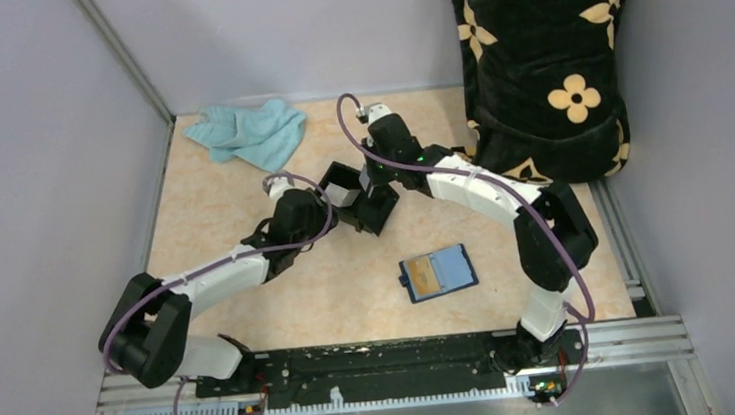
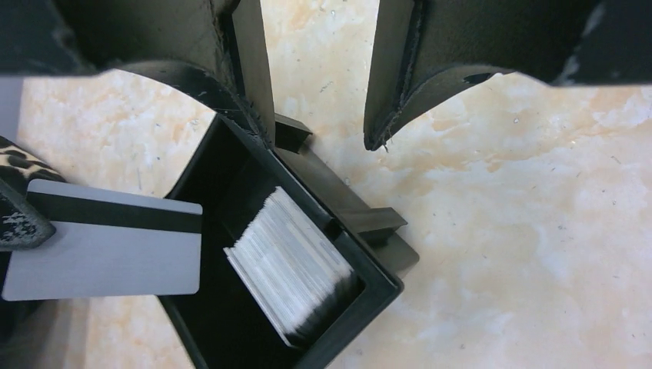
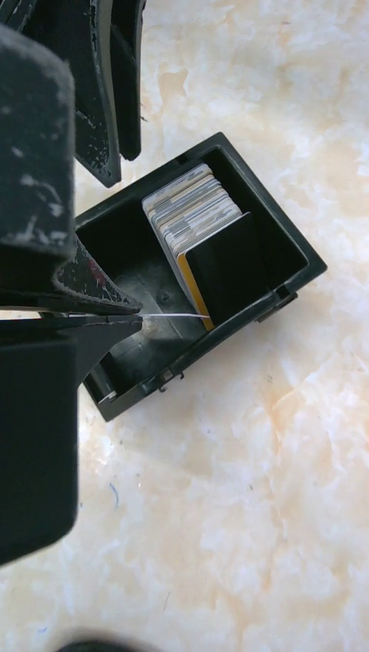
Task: Put the credit cards into the card holder
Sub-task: Pick up the credit card from the storage box.
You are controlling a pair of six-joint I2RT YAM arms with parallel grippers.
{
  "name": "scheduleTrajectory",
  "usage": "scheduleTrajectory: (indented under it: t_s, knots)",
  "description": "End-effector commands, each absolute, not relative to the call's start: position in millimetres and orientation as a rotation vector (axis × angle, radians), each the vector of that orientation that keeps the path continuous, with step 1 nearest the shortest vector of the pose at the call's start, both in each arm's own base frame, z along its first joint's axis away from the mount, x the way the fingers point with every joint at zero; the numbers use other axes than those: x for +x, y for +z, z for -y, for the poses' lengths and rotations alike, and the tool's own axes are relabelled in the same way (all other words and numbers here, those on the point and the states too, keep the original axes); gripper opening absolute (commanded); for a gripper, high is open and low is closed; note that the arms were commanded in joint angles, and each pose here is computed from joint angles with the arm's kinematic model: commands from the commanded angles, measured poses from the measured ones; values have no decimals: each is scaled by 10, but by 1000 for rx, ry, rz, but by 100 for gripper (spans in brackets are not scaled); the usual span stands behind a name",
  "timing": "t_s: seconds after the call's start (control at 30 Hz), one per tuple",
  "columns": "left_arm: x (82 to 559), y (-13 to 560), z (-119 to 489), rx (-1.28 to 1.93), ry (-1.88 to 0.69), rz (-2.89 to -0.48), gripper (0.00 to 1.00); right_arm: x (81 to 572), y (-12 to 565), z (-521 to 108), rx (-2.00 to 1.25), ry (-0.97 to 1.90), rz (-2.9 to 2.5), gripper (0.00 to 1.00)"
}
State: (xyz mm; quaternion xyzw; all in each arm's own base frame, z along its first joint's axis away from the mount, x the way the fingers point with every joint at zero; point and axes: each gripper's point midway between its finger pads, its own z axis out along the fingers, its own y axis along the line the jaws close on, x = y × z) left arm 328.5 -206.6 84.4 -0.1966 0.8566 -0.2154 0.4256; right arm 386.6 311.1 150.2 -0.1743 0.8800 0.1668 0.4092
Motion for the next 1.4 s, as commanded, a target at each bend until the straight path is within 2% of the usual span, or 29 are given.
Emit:
scheduleTrajectory:
  t_s: [0.0, 0.17, 0.3, 0.57, 0.77, 0.97, 1.37]
  knots:
    - [3210, 1038, 2122, -437, -569, -2127, 53, 3891, 2140, -3020, -370, 427, -2046, 0]
    - [3076, 1298, 2294, -320, -642, -2085, 54, 3623, 2328, -2861, -363, 473, -2031, 0]
    - [2933, 1574, 2532, -129, -789, -2027, 54, 3213, 2392, -2725, -404, 562, -2053, 0]
    - [2496, 1939, 3080, 373, -1124, -1898, 55, 2283, 2216, -2466, -475, 797, -2138, 0]
    - [2087, 2034, 3297, 668, -1302, -1840, 56, 1777, 2044, -2385, -539, 958, -2182, 0]
    - [1781, 1939, 3350, 863, -1407, -1860, 56, 1580, 1990, -2388, -553, 1070, -2188, 0]
    - [1510, 1704, 3359, 1001, -1502, -1885, 55, 1543, 1976, -2479, -561, 1254, -2165, 0]
